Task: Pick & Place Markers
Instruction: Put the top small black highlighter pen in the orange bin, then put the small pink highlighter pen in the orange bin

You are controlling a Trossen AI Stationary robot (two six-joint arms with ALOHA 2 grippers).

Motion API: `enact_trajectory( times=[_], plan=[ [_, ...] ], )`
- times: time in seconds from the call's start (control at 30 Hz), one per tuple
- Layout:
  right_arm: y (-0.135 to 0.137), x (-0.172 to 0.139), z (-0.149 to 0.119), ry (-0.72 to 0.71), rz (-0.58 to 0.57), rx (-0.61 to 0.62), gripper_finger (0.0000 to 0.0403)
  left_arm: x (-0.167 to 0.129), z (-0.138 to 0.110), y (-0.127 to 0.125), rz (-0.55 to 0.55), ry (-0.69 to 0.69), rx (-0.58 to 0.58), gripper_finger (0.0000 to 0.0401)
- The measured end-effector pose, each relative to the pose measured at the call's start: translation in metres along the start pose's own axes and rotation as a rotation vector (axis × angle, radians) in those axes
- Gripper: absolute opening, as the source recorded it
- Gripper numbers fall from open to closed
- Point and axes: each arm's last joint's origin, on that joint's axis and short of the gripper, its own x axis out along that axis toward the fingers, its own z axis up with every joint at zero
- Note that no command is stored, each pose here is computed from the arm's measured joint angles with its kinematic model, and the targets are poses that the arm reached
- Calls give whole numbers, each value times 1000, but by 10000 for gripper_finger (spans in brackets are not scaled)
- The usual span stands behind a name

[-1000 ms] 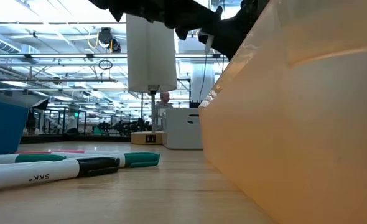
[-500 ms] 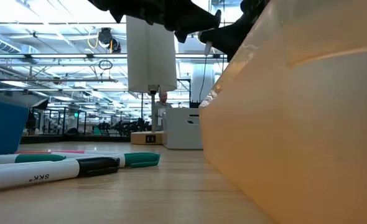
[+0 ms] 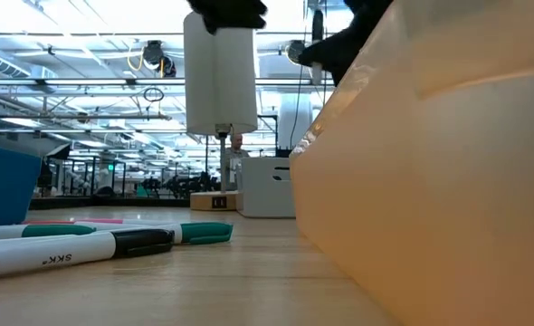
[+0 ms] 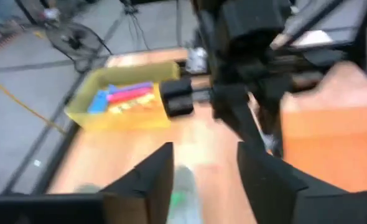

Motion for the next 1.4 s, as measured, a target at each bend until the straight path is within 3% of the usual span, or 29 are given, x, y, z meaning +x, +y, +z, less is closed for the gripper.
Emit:
enact_trajectory(
  times=[0.13, 0.27, 0.4, 0.63, 0.77, 0.97, 1.1, 1.4],
  plan=[
    [32, 10, 15, 231, 0, 7, 27, -26, -1, -7, 35, 79, -68, 215],
    [65, 13, 19, 398, 48, 91, 27, -35, -11, -14, 103, 201, -128, 226],
    [94, 10, 11, 456, 160, 174, 27, -32, -20, -16, 166, 283, -193, 227],
    [128, 10, -10, 499, 202, 230, 27, -17, -31, -29, 175, 357, -295, 227],
    [131, 15, -17, 500, 177, 258, 61, -8, -41, -38, 147, 430, -267, 228],
    [131, 16, -25, 532, 170, 262, 144, 0, -48, -56, -33, 502, -286, 228],
    [130, 13, -31, 557, 166, 249, 181, 1, -49, -68, -84, 511, -304, 228],
    [129, 11, -33, 549, 192, 162, 210, 13, -68, -121, -153, 602, -260, 227]
  ],
)
